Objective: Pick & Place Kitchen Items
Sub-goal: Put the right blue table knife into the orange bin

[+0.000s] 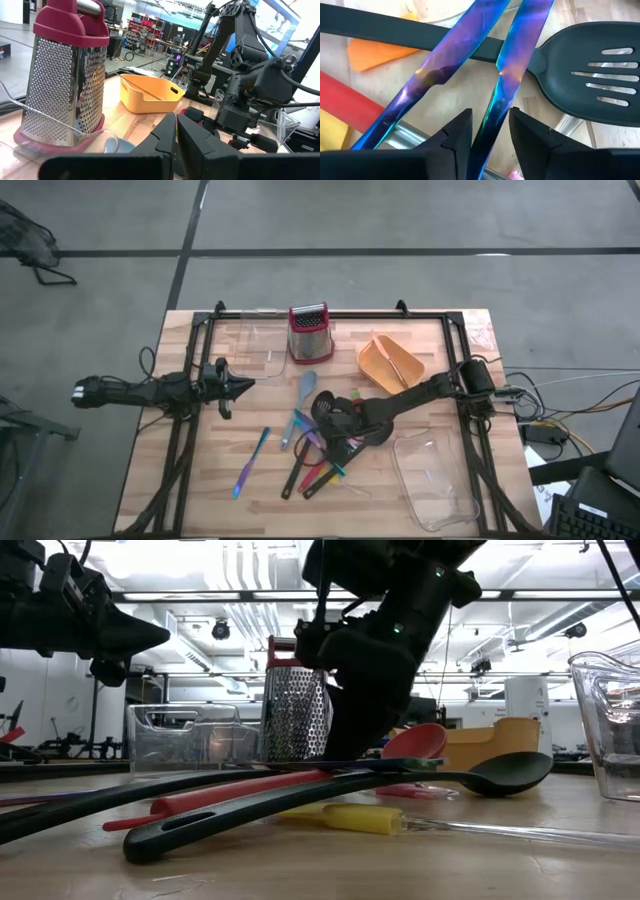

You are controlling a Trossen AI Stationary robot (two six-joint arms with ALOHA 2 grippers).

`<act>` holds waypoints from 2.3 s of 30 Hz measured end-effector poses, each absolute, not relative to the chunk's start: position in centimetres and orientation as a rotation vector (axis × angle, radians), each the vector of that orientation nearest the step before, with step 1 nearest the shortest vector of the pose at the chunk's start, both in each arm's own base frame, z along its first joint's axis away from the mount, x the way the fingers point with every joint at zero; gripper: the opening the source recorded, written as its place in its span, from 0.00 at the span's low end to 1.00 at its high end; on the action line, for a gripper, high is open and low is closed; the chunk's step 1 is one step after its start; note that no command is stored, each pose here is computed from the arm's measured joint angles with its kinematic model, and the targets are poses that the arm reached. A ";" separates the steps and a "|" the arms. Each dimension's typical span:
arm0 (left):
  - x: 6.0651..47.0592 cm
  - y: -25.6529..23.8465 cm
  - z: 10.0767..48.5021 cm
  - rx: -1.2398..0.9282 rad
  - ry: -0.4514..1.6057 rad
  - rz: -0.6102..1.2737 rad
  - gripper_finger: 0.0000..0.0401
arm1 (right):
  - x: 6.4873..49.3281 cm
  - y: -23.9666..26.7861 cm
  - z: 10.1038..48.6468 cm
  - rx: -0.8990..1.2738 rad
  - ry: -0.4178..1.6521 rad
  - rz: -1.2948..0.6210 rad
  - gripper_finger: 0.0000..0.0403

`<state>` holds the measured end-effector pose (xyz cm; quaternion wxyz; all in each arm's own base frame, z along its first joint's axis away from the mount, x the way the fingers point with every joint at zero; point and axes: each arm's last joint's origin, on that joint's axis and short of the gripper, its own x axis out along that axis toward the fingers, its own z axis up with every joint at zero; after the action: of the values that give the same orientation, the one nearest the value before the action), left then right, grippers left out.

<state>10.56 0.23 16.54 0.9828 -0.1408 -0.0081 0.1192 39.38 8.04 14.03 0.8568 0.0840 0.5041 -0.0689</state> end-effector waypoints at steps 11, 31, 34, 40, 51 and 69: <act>10.6 0.2 16.5 -0.283 -0.016 0.240 0.05 | 39.2 8.0 13.8 0.167 1.066 -0.142 0.14; 10.6 0.2 16.5 -0.283 -0.016 0.240 0.05 | 38.6 7.5 15.2 0.114 1.059 -0.208 0.12; 10.6 0.2 16.5 -0.283 -0.016 0.240 0.06 | 38.2 7.4 16.3 0.104 1.044 -0.231 0.11; 10.6 0.2 16.5 -0.282 -0.011 0.240 0.05 | 37.5 7.0 18.4 0.082 1.008 -0.282 0.13; 10.6 0.2 16.5 -0.282 -0.010 0.241 0.05 | 36.0 5.6 20.0 0.047 1.025 -0.448 0.13; 10.6 0.2 16.5 -0.283 -0.013 0.240 0.06 | 34.1 4.7 21.3 -0.019 1.053 -0.619 0.12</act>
<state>10.56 0.23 16.50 0.9828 -0.1404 -0.0062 0.1195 34.13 4.66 21.26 0.8192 -0.0088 0.4944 -0.2906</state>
